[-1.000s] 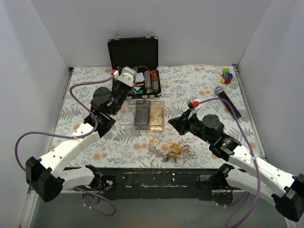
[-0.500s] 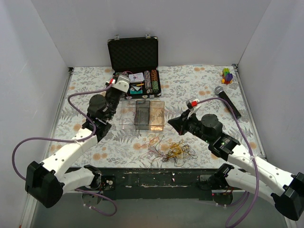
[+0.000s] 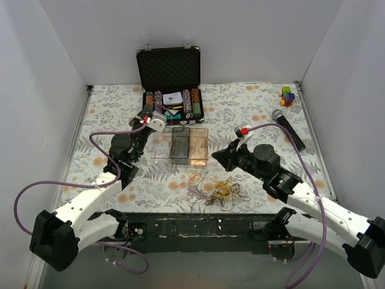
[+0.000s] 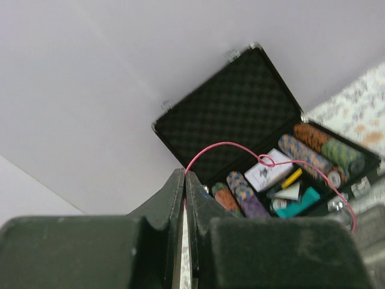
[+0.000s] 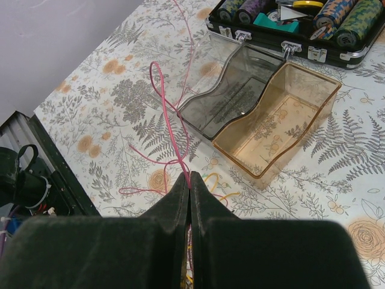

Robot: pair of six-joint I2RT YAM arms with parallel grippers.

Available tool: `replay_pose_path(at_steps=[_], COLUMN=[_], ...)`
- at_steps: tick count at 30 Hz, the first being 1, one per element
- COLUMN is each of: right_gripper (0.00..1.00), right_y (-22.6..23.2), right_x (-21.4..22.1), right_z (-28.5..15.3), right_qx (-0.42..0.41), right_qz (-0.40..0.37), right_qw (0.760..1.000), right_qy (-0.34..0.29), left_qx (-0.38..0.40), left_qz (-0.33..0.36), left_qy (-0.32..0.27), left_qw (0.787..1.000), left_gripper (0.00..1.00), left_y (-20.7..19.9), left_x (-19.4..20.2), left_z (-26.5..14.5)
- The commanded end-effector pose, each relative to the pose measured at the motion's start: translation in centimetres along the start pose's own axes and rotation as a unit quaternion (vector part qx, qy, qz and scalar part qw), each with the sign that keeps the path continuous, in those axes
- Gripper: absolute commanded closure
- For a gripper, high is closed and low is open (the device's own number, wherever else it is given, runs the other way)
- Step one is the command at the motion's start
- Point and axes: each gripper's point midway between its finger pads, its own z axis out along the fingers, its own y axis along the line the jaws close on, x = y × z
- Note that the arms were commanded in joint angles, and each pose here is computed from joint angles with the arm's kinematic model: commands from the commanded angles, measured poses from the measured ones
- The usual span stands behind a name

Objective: Untangle the cables
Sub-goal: Place the cable in the bin.

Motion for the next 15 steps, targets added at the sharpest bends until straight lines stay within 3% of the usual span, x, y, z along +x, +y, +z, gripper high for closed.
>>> replay_pose_path(at_steps=[1,10,15], right_gripper=[0.99,0.99,0.99], right_y=[0.3,-0.1,-0.5], right_x=[-0.9,-0.7,-0.4], right_z=[0.0,0.0,0.1], right_qx=[-0.008,0.000,0.004], right_qz=[0.003,0.004,0.004], right_qw=[1.000,1.000,1.000], right_qy=[-0.022,-0.020,-0.015], left_qx=[0.029,0.096,0.141], left_qz=[0.051,0.095,0.136], left_qy=[0.015,0.063,0.060], left_qw=[0.998,0.989,0.979], left_gripper=[1.00,1.00,1.00], left_y=[-1.7,-5.9,-7.9], left_x=[2.7,8.0,9.4], left_z=[-1.1,-2.1,-2.4])
